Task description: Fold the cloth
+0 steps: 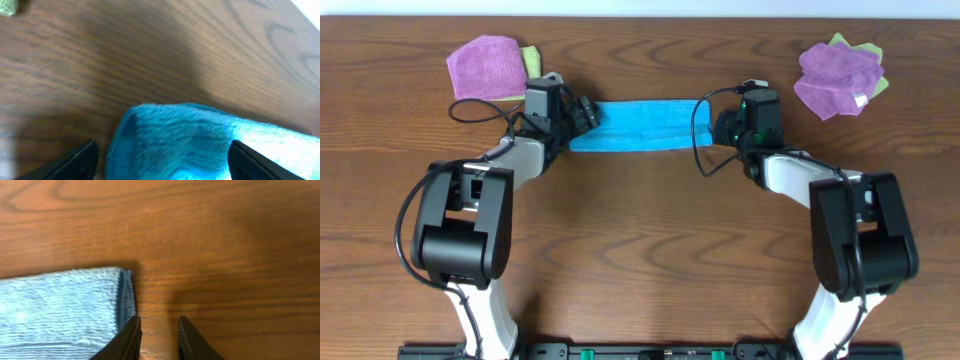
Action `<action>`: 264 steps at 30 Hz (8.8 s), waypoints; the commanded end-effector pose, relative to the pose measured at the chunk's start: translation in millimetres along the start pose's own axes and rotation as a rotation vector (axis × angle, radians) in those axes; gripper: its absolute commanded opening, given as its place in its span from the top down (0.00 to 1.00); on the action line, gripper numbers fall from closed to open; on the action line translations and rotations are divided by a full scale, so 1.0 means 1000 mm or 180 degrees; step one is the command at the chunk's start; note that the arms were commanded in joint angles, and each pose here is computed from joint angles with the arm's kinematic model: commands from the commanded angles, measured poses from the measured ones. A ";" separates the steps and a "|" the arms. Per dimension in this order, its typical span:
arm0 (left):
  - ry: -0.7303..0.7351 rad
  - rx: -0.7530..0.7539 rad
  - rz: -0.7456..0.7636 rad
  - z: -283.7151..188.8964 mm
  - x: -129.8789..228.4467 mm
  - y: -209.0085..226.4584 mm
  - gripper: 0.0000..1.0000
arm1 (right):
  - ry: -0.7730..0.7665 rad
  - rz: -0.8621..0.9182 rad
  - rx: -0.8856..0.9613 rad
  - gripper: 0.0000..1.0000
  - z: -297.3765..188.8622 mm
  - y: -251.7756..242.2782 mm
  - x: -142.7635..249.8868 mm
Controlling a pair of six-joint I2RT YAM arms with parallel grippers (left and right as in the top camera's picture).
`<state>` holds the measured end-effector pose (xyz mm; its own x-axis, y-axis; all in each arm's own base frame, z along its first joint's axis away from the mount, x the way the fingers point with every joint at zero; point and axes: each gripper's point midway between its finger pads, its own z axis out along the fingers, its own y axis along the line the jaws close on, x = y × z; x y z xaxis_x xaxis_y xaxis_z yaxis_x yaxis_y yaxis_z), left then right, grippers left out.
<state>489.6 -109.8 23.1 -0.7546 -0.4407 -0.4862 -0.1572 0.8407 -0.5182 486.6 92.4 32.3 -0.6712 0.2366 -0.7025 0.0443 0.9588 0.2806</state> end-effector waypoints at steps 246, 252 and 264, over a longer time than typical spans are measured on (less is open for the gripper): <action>0.0184 -0.0642 -0.0080 -0.104 -0.038 0.067 0.94 | 0.0839 -0.2051 -0.1615 0.59 -0.024 0.318 0.128; 0.0140 -0.0686 -0.0157 -0.108 -0.044 0.079 0.94 | 0.0930 -0.2083 -0.1736 0.59 -0.033 0.327 0.137; 0.0105 -0.0720 -0.0223 -0.112 -0.049 0.088 0.94 | 0.1170 -0.2202 -0.1935 0.23 -0.052 0.339 0.163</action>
<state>438.4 16.0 66.9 -0.7699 -0.5035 -0.3921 -0.3587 0.8496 -0.3867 358.6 439.0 44.3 -0.6123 -0.4921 -0.6187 -0.7426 0.6265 0.2366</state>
